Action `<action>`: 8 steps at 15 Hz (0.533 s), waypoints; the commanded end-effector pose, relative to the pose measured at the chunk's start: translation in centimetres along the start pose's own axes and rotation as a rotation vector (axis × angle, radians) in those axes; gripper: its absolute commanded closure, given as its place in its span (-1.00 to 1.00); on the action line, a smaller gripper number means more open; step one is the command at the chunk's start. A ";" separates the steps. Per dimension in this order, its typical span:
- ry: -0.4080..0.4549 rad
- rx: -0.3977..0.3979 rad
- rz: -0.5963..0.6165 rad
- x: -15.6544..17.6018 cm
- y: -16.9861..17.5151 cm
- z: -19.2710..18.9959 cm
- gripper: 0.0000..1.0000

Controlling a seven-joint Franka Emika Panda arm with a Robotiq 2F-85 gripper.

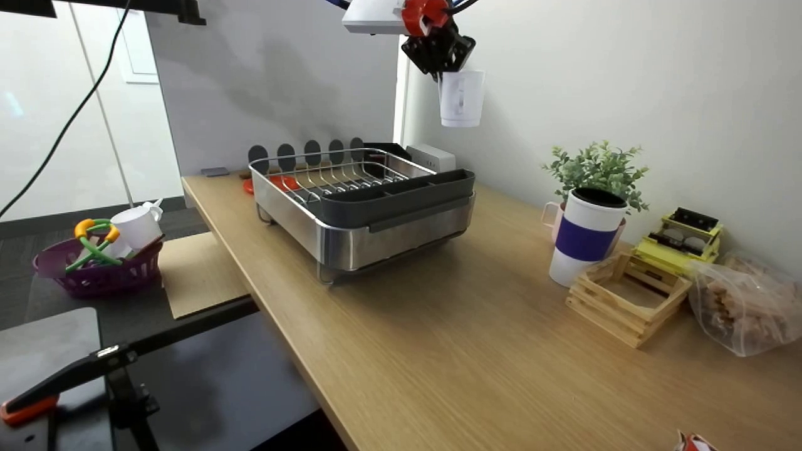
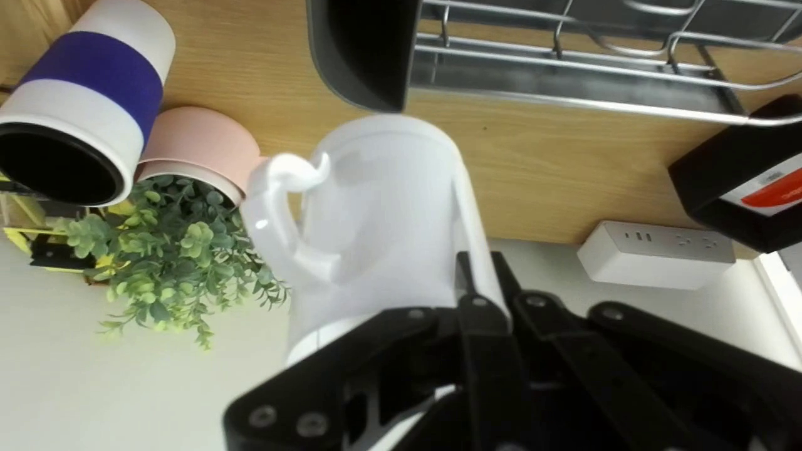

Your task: Remove the white cup from the dish rack and put it on the counter top

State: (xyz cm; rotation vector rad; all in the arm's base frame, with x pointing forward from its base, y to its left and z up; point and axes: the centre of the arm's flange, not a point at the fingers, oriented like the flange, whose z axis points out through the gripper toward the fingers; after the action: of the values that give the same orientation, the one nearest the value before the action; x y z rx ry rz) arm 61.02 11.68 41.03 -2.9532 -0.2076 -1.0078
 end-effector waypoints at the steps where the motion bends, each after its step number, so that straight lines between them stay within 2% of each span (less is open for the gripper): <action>1: 0.072 -0.041 0.075 -0.2 2.3 -1.5 0.99; 6: 0.104 -0.079 0.240 0.3 6.4 -2.2 0.99; 8: 0.089 -0.063 0.338 0.9 8.1 -1.7 0.99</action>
State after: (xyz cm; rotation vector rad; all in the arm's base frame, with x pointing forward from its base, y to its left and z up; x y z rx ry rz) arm 61.87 5.01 43.08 -2.8971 0.1785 -1.1334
